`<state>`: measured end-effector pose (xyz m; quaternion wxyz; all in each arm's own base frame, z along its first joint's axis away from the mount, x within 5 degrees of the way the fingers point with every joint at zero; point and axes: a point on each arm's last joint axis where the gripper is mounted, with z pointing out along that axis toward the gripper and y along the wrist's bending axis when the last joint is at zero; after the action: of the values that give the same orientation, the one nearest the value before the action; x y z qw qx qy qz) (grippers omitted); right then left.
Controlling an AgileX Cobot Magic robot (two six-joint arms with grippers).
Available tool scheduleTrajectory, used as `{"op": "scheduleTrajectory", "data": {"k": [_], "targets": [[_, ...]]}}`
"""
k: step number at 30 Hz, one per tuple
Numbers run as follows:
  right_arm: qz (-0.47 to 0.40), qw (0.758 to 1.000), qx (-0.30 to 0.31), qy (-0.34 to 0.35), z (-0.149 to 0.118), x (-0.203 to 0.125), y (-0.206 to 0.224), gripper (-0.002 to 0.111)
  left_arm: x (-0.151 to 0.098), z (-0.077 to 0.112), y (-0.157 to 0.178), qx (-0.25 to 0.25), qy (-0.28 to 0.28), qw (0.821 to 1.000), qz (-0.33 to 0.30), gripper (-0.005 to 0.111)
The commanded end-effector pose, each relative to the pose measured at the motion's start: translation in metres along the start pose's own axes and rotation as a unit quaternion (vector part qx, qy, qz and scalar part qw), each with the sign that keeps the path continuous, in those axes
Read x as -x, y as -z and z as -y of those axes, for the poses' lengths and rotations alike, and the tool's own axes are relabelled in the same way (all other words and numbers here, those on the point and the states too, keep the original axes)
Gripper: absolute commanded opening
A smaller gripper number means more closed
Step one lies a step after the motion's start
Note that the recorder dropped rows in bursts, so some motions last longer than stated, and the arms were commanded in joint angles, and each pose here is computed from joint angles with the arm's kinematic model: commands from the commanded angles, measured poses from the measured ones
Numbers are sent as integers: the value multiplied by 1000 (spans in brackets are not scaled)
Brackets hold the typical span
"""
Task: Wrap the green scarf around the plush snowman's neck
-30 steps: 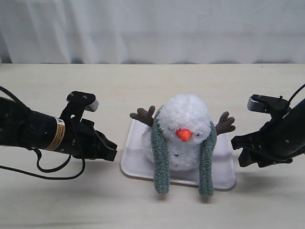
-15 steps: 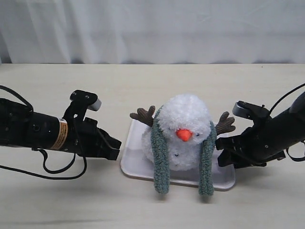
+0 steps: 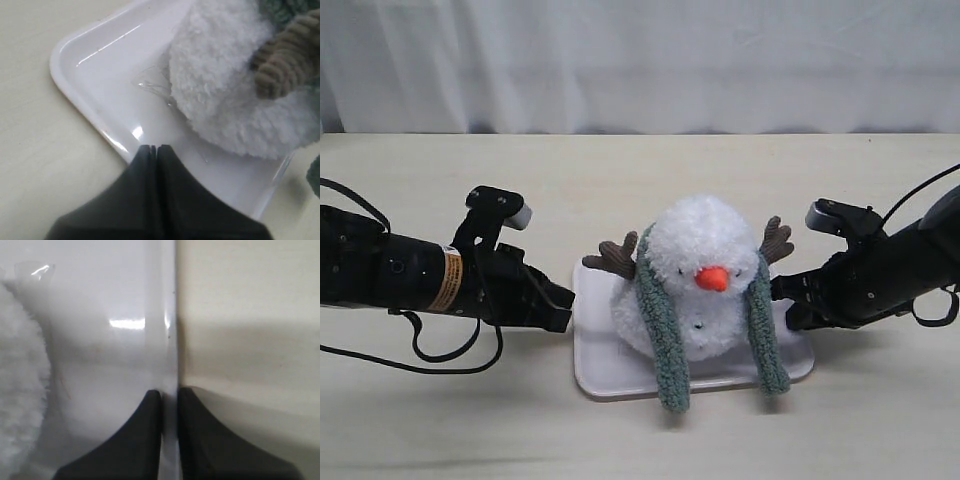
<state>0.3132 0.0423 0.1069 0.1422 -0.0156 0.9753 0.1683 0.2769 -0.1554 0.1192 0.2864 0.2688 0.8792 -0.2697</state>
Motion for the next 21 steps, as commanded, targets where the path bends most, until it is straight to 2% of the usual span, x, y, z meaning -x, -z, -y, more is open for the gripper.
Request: {"op": "scheduleTrajectory", "data": {"k": [1, 15, 21], "targets": [[3, 1000, 5, -15, 1, 0, -2, 4, -1, -2, 0, 1, 3, 1000, 1, 0], [-2, 997, 68, -31, -8, -10, -4, 4, -1, -2, 0, 1, 3, 1000, 1, 0], [25, 998, 46, -40, -4, -8, -6, 4, -1, -2, 0, 1, 3, 1000, 1, 0]]}}
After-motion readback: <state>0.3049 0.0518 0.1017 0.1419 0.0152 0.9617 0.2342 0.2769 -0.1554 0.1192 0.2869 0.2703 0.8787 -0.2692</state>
